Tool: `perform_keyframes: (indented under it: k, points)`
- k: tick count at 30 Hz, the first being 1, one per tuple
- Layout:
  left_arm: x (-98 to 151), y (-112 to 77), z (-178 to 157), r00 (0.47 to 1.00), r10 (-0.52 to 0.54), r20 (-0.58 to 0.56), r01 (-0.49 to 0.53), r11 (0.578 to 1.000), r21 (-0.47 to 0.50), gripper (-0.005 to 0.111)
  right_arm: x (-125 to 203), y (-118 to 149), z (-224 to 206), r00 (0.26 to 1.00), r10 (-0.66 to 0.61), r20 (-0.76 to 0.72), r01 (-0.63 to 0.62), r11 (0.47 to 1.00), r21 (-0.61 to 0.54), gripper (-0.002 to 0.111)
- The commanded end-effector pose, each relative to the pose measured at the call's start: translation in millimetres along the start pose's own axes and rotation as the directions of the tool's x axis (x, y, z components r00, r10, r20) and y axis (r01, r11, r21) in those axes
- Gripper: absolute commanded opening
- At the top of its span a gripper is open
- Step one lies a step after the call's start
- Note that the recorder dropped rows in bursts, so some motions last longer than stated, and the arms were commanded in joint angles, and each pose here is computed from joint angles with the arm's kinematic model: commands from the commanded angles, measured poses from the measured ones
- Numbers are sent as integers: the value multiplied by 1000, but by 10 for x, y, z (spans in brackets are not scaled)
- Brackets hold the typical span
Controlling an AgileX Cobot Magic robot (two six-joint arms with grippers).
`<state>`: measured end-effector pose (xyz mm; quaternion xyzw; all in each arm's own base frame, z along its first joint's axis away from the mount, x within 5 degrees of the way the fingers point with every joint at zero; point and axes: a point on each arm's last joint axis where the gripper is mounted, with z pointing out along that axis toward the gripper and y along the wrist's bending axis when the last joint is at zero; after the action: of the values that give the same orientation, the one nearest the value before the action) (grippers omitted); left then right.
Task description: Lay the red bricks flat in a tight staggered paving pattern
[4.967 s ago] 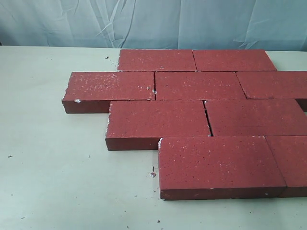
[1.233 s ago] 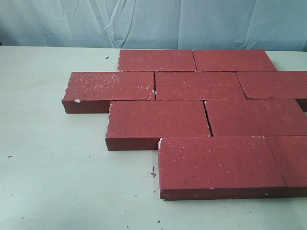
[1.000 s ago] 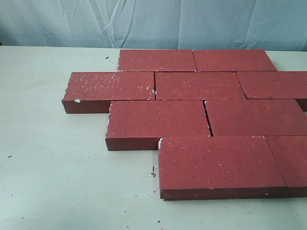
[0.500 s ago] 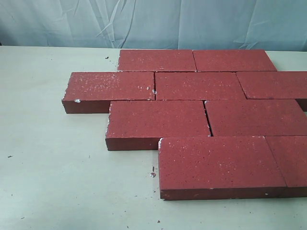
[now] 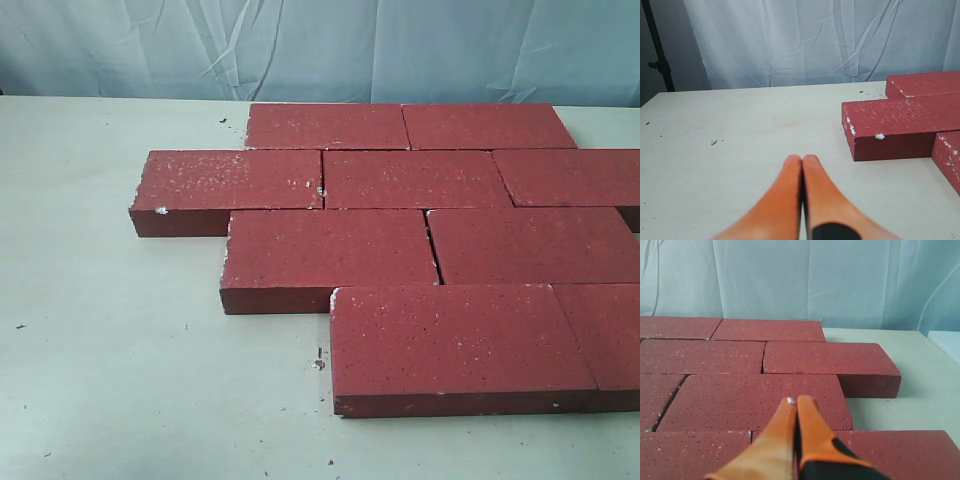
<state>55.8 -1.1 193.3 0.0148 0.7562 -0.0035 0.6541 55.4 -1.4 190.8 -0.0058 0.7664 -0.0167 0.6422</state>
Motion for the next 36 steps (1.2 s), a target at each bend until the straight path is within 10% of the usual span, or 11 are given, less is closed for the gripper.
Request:
perform_keyframes:
  k: [1,36]
  points:
    - [12,0,-1,1000,-10,1,10,1000,-2,0,32,-6,-1,1000,11,-19,-11,1000,9,-1]
    - [12,0,-1,1000,-10,1,10,1000,-2,0,53,-6,-2,999,18,-42,-17,1000,10,-1]
